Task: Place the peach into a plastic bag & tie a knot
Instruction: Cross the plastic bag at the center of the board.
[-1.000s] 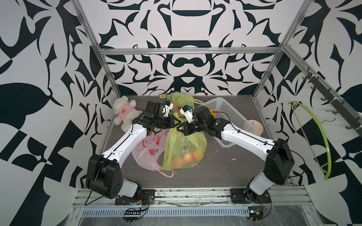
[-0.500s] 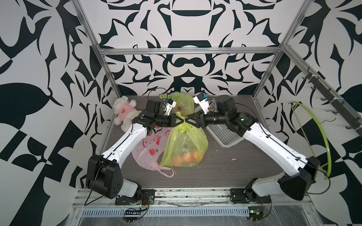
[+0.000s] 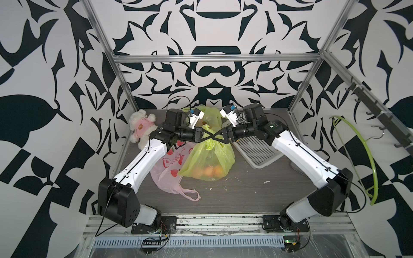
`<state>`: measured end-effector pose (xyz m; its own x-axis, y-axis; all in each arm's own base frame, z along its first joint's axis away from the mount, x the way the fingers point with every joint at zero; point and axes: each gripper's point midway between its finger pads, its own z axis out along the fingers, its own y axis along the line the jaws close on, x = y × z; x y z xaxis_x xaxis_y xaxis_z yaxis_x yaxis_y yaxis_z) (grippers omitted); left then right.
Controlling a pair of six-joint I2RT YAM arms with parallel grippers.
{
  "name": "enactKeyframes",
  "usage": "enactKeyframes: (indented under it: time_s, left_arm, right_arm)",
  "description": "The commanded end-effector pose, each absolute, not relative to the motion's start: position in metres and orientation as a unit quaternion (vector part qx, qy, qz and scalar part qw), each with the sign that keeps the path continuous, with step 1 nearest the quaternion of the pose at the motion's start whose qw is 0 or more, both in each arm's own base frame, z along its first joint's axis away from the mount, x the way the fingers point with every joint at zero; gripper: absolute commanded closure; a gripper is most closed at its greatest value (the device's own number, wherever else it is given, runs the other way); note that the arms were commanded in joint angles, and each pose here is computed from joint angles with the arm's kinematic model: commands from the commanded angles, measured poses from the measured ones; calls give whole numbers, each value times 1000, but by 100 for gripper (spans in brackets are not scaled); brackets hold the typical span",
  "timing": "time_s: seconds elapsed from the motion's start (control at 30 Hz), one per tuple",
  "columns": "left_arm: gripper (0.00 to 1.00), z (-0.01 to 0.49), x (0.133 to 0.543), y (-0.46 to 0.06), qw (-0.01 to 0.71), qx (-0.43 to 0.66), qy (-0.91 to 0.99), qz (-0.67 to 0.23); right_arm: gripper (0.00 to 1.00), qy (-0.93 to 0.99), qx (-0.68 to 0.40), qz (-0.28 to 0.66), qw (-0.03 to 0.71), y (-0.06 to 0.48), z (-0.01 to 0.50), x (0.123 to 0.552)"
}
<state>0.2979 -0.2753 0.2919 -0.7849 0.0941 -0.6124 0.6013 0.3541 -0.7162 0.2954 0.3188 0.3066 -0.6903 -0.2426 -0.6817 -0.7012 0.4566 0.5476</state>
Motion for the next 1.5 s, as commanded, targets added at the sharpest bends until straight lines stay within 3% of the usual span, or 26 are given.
enactKeyframes:
  time_s: [0.0, 0.57, 0.77, 1.0, 1.07, 1.1, 1.2, 1.23, 1.3, 1.47]
  left_arm:
    - [100, 310, 291, -276, 252, 238, 773, -531]
    - [100, 312, 293, -276, 253, 234, 775, -530]
    - [100, 314, 289, -275, 252, 236, 772, -534]
    - [100, 316, 285, -274, 250, 237, 770, -537]
    - [100, 316, 284, -274, 249, 236, 771, -536]
    - [93, 315, 284, -273, 250, 235, 773, -534]
    - [53, 308, 284, -268, 254, 229, 785, -516]
    - [44, 306, 283, -266, 255, 228, 789, -511]
    - [35, 301, 282, -263, 257, 225, 796, -500]
    - [28, 280, 282, -257, 255, 223, 816, -469]
  right_arm:
    - [27, 788, -315, 447, 282, 325, 330, 285]
    - [52, 819, -324, 406, 245, 345, 296, 288]
    - [66, 831, -317, 394, 231, 347, 283, 296]
    - [98, 840, -310, 385, 224, 349, 274, 302]
    - [100, 840, -306, 386, 226, 347, 275, 304]
    - [100, 840, -304, 387, 228, 345, 276, 305]
    - [100, 830, -289, 416, 233, 335, 288, 308]
    - [100, 825, -284, 427, 236, 330, 294, 309]
    - [100, 818, -277, 443, 240, 322, 303, 310]
    - [100, 795, -269, 487, 242, 309, 325, 309]
